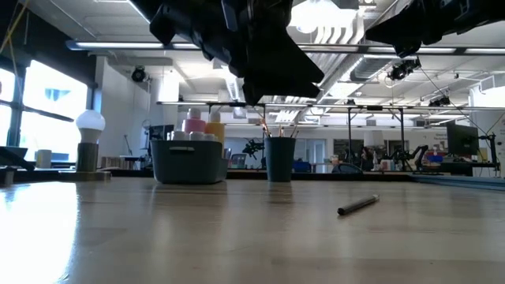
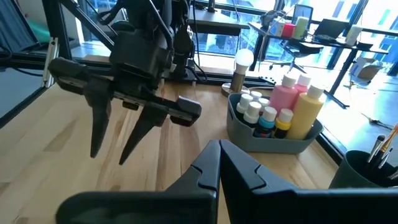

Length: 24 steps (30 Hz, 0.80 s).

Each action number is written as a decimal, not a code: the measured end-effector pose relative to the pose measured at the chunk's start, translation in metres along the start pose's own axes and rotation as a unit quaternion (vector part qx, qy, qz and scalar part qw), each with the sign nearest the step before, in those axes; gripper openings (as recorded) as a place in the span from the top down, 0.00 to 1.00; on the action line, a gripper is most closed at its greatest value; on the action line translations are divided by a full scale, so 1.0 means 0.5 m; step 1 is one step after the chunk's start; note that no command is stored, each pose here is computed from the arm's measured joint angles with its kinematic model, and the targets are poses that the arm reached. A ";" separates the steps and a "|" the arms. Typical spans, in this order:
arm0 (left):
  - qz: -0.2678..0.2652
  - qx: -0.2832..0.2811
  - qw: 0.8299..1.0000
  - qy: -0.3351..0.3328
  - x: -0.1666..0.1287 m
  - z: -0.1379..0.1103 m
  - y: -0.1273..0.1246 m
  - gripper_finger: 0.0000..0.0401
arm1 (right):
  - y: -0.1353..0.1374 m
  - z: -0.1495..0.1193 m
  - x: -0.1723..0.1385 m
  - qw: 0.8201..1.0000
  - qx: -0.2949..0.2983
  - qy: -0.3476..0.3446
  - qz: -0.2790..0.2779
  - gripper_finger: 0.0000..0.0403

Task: Pick & Place Paint Supplies
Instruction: Put the silver paint brush into the green cup

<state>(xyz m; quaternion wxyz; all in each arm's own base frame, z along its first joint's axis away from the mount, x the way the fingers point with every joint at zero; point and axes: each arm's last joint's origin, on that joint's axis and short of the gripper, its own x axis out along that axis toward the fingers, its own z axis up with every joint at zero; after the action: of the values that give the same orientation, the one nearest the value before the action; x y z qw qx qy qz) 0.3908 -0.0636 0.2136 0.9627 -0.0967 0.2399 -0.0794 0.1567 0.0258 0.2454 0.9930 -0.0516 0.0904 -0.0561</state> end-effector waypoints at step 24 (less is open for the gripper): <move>0.014 -0.058 0.997 -0.046 -0.001 0.015 -0.001 0.65 | -0.002 0.008 0.000 1.000 -0.005 -0.020 -0.002 1.00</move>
<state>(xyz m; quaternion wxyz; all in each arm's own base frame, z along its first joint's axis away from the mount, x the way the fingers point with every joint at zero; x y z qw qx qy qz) 0.3940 -0.0627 0.2205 0.9664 -0.1526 0.2013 -0.0474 0.1575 0.0254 0.2494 0.9942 -0.0580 0.0711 -0.0563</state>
